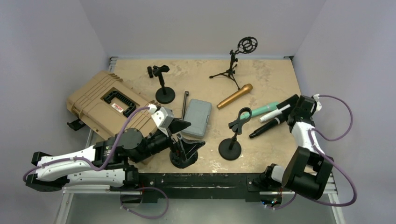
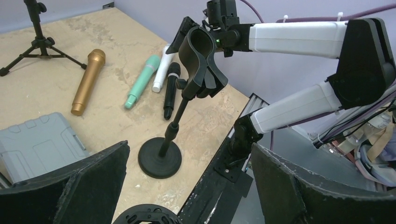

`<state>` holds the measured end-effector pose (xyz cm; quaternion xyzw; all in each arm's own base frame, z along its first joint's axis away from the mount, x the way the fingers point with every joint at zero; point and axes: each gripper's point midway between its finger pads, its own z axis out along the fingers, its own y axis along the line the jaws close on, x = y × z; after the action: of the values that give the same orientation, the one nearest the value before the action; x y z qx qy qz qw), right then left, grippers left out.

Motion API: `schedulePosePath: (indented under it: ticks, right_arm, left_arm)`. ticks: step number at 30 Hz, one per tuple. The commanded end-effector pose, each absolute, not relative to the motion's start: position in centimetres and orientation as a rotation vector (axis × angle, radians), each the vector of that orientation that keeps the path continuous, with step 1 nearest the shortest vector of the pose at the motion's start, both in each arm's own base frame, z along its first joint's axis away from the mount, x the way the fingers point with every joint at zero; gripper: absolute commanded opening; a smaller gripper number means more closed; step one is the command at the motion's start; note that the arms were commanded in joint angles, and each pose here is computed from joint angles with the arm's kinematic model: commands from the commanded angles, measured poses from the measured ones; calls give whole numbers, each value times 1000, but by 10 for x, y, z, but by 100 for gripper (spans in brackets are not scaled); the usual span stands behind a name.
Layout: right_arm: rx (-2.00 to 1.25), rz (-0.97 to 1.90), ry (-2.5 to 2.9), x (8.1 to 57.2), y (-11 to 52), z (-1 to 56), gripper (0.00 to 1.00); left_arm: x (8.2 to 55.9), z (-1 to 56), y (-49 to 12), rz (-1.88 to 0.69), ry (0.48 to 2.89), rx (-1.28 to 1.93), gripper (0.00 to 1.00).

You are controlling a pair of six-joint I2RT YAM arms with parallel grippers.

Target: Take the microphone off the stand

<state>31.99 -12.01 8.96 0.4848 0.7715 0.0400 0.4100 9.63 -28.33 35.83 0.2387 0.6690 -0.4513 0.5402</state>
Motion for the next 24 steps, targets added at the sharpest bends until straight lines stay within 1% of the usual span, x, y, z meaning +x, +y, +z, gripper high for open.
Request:
schedulePosePath:
  ticks: [1, 4, 6, 12, 17, 20, 24]
  right_arm:
    - [963, 164, 1978, 335, -81, 133, 87]
    - [717, 287, 1994, 338, -38, 163, 89]
    - [550, 401, 1981, 336, -10, 187, 95]
    - [252, 639, 1884, 314, 41, 255, 98]
    - [153, 801, 1872, 298, 69, 273, 98]
    - [120, 771, 1869, 295, 68, 277, 98]
    - [109, 752, 1882, 293, 67, 275, 97]
  left_arm:
    - [99, 392, -271, -1082, 1548, 535, 100]
    - [99, 402, -275, -1081, 1554, 572, 100]
    - [102, 403, -282, -1089, 1584, 600, 100]
    - [109, 402, -324, -1275, 1663, 680, 100]
    - [131, 387, -365, -1467, 1776, 750, 100]
    - [141, 379, -382, -1547, 1799, 806, 98]
    - [158, 362, -398, -1567, 1845, 824, 98]
